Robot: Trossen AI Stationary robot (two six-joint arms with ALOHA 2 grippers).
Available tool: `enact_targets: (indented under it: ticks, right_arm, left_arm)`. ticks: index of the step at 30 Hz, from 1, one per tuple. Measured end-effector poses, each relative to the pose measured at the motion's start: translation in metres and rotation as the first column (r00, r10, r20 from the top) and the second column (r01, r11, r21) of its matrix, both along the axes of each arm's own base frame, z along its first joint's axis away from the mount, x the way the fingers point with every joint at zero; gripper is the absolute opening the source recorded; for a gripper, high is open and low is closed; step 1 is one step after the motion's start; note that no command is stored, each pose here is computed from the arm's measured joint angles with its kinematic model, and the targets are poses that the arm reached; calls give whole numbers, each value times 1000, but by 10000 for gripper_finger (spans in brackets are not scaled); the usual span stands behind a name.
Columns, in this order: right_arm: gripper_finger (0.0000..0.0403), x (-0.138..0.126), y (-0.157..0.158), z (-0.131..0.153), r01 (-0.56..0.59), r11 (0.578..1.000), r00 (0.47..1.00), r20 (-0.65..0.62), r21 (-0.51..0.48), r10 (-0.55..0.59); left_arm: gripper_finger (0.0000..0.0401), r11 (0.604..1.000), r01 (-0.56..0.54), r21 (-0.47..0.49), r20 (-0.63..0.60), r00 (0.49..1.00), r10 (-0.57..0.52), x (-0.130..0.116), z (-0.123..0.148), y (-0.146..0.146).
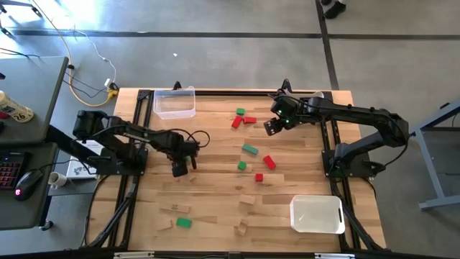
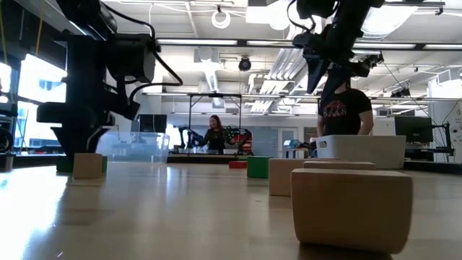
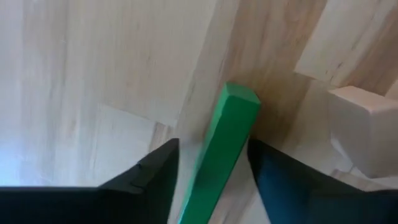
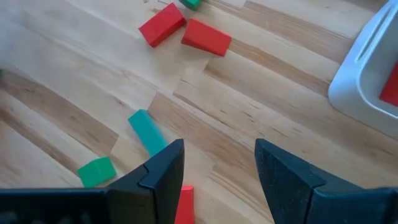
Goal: Sort & place blocks by color
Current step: Put the green block into the transparent bin
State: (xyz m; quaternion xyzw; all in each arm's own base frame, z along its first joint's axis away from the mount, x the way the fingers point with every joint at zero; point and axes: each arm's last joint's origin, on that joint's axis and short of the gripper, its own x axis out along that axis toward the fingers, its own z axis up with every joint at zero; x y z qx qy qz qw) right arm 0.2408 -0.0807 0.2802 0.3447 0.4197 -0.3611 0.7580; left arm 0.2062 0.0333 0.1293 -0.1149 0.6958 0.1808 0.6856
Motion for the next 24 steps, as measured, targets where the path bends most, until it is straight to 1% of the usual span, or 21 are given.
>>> enact_targets:
  ticks: [2,5,7,8,10,13,16,21,24]
  right_arm:
    - [183,2,2,1,-13,1000,1000,11,-6,13]
    - [183,6,6,2,-37,999,999,40,-15,37]
    - [183,9,10,3,-53,998,997,59,-21,54]
    - [183,10,12,3,-60,998,996,68,-25,62]
    - [183,13,16,4,-75,997,993,84,-33,78]
    - [183,16,22,5,-96,994,990,100,-47,100]
    - [183,18,29,6,-126,991,986,108,-46,130]
    - [183,21,42,6,-157,987,978,133,-20,158]
    - [183,23,49,7,-167,986,975,148,3,165]
  left_arm:
    - [134,1000,6,-10,5,1000,-6,0,0,2]
    - [69,999,-13,-37,21,1000,14,-2,2,6]
    - [30,999,-24,-38,32,999,25,-3,5,9]
    - [24,999,-33,-34,40,999,34,-4,6,10]
    - [24,998,-66,5,49,997,66,-7,9,15]
    - [40,990,-137,15,112,985,134,-10,19,22]
    - [42,982,-190,11,169,968,185,-15,28,31]
    - [29,955,-292,50,295,918,265,-22,53,49]
    - [29,928,-353,117,383,878,286,-24,76,64]
